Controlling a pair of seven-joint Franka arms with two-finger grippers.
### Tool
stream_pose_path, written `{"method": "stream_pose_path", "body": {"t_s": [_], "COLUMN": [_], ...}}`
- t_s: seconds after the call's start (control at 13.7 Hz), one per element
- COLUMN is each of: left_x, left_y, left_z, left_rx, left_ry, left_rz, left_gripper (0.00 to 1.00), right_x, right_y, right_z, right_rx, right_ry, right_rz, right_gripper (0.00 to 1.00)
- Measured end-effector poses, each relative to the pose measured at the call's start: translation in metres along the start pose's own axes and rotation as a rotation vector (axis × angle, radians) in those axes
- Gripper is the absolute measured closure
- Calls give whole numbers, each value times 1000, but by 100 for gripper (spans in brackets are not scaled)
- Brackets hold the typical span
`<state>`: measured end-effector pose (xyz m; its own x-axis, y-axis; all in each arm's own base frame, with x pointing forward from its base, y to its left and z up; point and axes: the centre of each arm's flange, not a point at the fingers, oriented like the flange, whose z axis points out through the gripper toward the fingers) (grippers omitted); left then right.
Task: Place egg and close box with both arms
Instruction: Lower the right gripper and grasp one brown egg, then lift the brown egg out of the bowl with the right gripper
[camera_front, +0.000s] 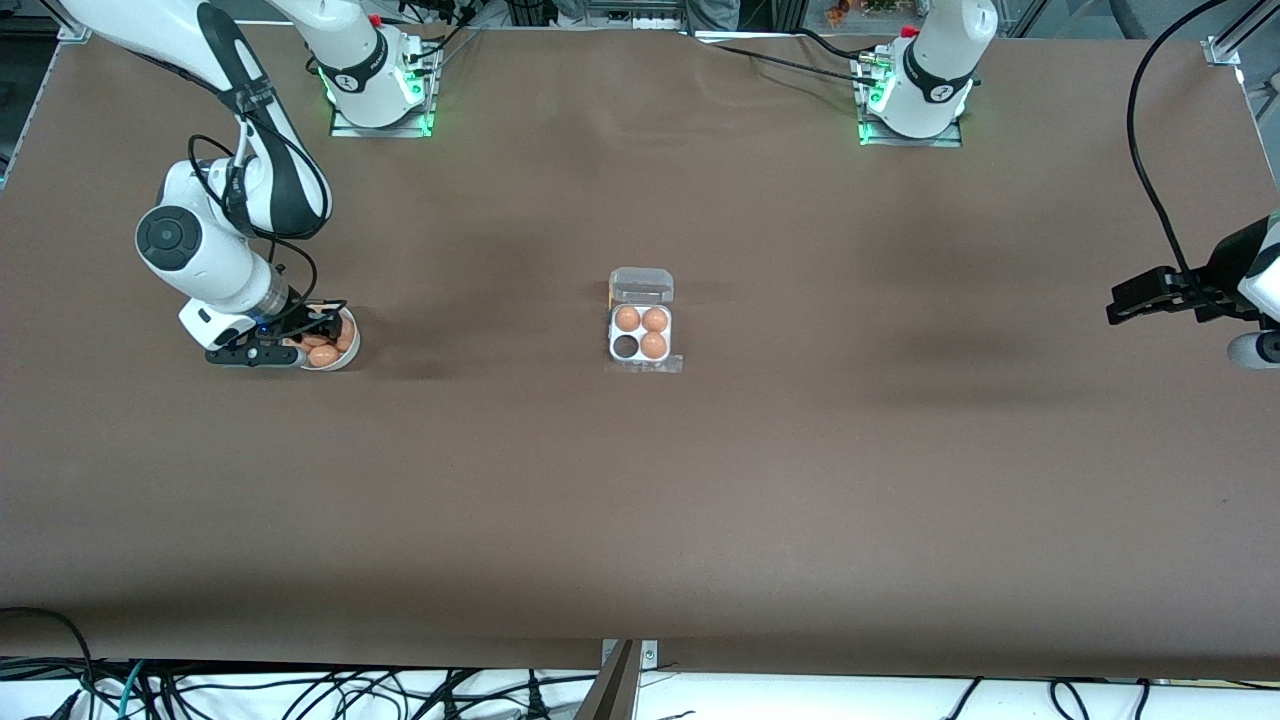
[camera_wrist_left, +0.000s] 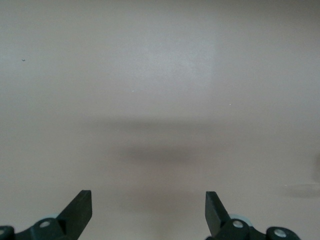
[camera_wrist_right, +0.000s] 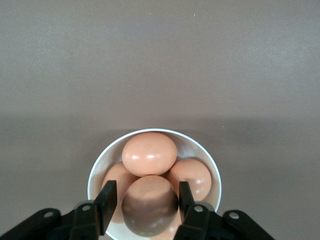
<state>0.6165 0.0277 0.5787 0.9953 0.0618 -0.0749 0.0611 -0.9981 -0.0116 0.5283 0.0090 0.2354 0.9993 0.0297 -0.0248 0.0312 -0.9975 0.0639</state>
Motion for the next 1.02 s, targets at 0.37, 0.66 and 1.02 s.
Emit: {"method": "stream_pose_path", "body": {"t_s": [0.37, 0.66, 1.02], "left_x": [0, 0, 1], "left_y": [0, 0, 1], "left_z": [0, 1, 1], "left_rx": [0, 0, 0], "left_ry": [0, -1, -2], "left_rz": [0, 0, 0], "left_gripper": [0, 0, 0], "right_x": [1, 1, 15], "right_y": [0, 0, 2], "right_z": [-1, -1, -18], "right_rx": [-2, -3, -13], "right_ry": [3, 4, -41], "right_rz": [-3, -5, -5], "right_gripper": [52, 52, 52]}}
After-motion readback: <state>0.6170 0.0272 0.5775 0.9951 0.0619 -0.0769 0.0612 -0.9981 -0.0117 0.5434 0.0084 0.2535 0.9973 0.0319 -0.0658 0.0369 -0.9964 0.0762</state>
